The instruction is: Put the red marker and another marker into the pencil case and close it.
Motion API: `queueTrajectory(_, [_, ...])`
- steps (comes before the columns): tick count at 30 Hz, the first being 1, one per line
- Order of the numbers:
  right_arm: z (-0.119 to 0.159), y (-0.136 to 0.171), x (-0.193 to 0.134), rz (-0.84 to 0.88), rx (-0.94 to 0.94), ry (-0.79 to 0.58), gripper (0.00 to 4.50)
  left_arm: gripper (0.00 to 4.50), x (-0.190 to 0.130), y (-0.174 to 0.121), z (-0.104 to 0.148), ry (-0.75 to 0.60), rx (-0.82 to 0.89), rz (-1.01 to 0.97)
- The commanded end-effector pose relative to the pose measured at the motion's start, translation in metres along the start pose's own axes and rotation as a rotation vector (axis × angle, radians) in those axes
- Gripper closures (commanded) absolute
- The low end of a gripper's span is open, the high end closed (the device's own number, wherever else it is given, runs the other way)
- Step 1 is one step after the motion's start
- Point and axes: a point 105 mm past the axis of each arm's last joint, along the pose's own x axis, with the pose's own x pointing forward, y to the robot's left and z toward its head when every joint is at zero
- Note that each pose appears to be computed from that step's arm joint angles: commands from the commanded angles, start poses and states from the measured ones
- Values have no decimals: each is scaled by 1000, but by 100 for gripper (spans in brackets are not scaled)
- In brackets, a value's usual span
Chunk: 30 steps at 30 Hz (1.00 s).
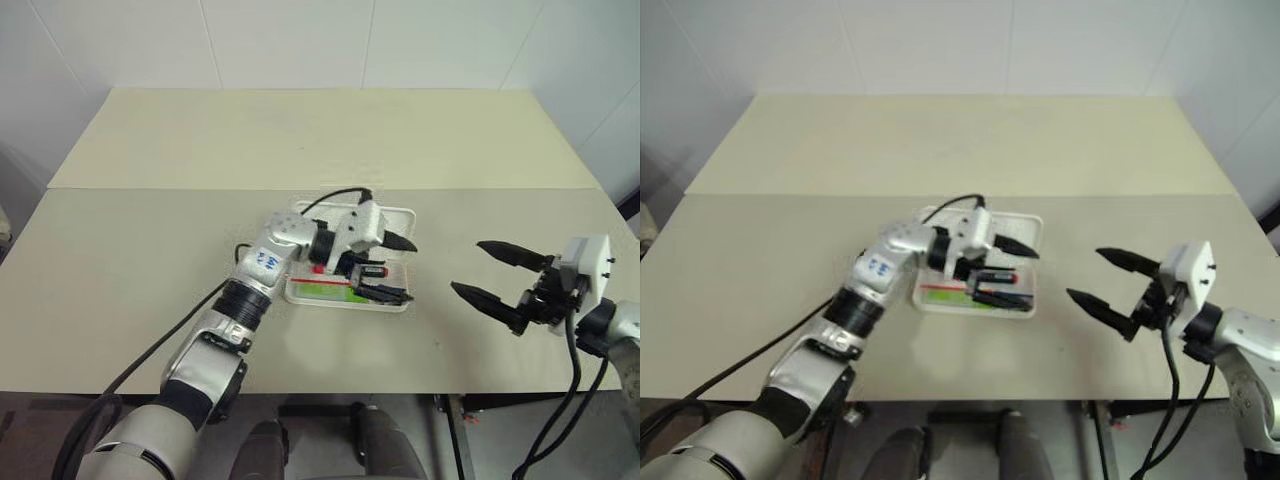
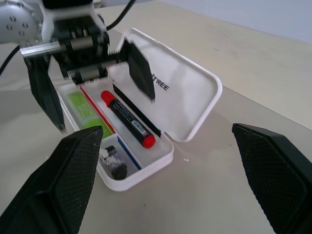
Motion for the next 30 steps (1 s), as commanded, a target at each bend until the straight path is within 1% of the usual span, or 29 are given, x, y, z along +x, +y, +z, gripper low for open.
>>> queueTrajectory(1, [10, 0, 9, 52, -43, -44, 0, 4, -34, -3, 8, -32, 7, 61])
queueTrajectory(3, [11, -2, 15, 79, -51, -54, 0, 4, -53, -6, 7, -21, -16, 101])
queueTrajectory(6, [14, -4, 22, 135, -68, -61, 0, 4, -85, -11, 11, -42, -35, 185])
queueTrajectory(7, [15, -4, 24, 156, -75, -60, 0, 44, -95, -12, 14, -56, -14, 218])
queueTrajectory(9, [17, -6, 28, 189, -83, -61, 0, 96, -115, -16, 14, -51, -27, 273])
queueTrajectory(10, [20, -6, 29, 216, -88, -70, 0, 102, -129, -18, 12, -42, -23, 326])
queueTrajectory(11, [23, -8, 31, 244, -97, -75, 0, 144, -146, -21, 11, -40, -10, 387])
queueTrajectory(13, [26, -10, 32, 285, -114, -72, 0, 197, -168, -30, 10, -42, -7, 460])
queueTrajectory(16, [28, -12, 33, 323, -124, -68, 0, 296, -187, -38, 3, -19, -17, 505])
queueTrajectory(20, [34, -10, 32, 366, -146, -71, 0, 429, -203, -38, -3, -2, -24, 560])
queueTrajectory(21, [37, -9, 32, 374, -155, -74, 0, 445, -205, -36, -3, 2, -18, 567])
queueTrajectory(24, [40, -7, 31, 386, -167, -73, 0, 445, -208, -31, -4, 4, -6, 582])
queueTrajectory(29, [37, -10, 30, 368, -175, -59, 0, 445, -206, -9, -8, 16, 6, 648])
queueTrajectory(30, [36, -10, 29, 359, -175, -54, 0, 445, -205, -1, -10, 10, 3, 673])
